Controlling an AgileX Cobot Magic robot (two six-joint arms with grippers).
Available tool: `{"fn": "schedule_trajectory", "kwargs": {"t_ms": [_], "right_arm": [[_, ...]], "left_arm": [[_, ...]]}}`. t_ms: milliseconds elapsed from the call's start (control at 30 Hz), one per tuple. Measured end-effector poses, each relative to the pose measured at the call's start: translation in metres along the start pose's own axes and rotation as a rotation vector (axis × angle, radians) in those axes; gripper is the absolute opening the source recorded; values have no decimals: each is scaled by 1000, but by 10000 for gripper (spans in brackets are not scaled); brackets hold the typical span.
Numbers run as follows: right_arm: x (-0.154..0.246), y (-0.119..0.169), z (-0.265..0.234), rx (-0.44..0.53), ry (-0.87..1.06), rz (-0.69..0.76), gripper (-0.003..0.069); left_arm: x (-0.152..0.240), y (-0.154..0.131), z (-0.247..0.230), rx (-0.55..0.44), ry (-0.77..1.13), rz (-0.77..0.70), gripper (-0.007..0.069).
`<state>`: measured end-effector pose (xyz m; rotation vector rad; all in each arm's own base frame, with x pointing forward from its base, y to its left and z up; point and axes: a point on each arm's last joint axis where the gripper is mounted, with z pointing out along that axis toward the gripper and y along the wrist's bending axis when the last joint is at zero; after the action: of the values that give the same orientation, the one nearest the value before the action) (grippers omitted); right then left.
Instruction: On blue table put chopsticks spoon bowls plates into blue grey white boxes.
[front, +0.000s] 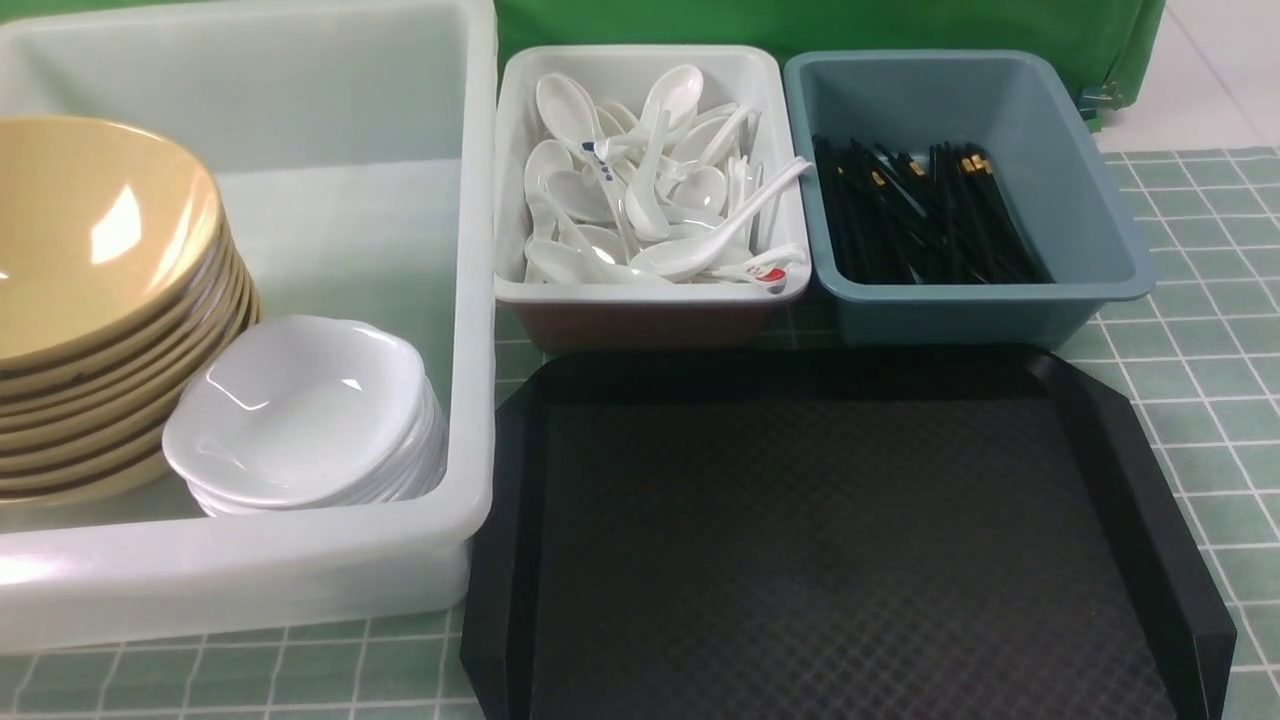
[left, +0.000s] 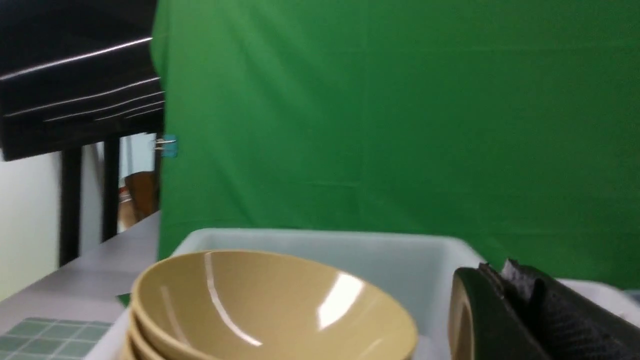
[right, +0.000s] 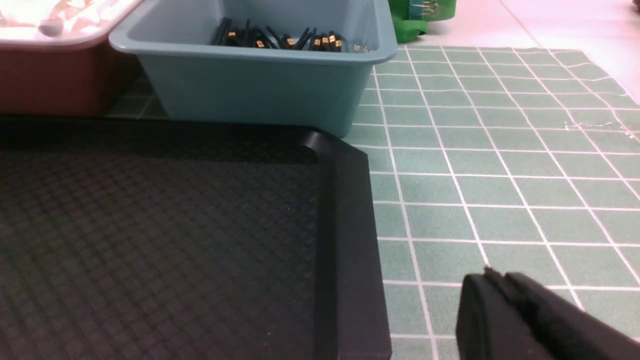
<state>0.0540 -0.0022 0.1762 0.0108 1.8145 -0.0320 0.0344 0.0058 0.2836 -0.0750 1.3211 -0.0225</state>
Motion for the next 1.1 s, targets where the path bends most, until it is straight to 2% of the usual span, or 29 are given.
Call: {"fn": "schedule_trajectory", "kwargs": {"t_ms": [100,233,367,467,567,1100], "right_arm": [[0,0,0,0,0,0,72],[0,0,0,0,0,0,76],[0,0,0,0,0,0,78],[0,0,0,0,0,0,78],[0,0,0,0,0,0,84],[0,0,0,0,2,-2,102]], "left_arm": [[8,-7,1,86,-43,-48,5],[33,-7,3,90,7,-121,5],[78,-3,2,58,171,-132,5],[90,-2,0,37,272,-134,5],[107,-1,-7,-3,479,-178,5],[110,-3,-9,37,527,-121,5]]}}
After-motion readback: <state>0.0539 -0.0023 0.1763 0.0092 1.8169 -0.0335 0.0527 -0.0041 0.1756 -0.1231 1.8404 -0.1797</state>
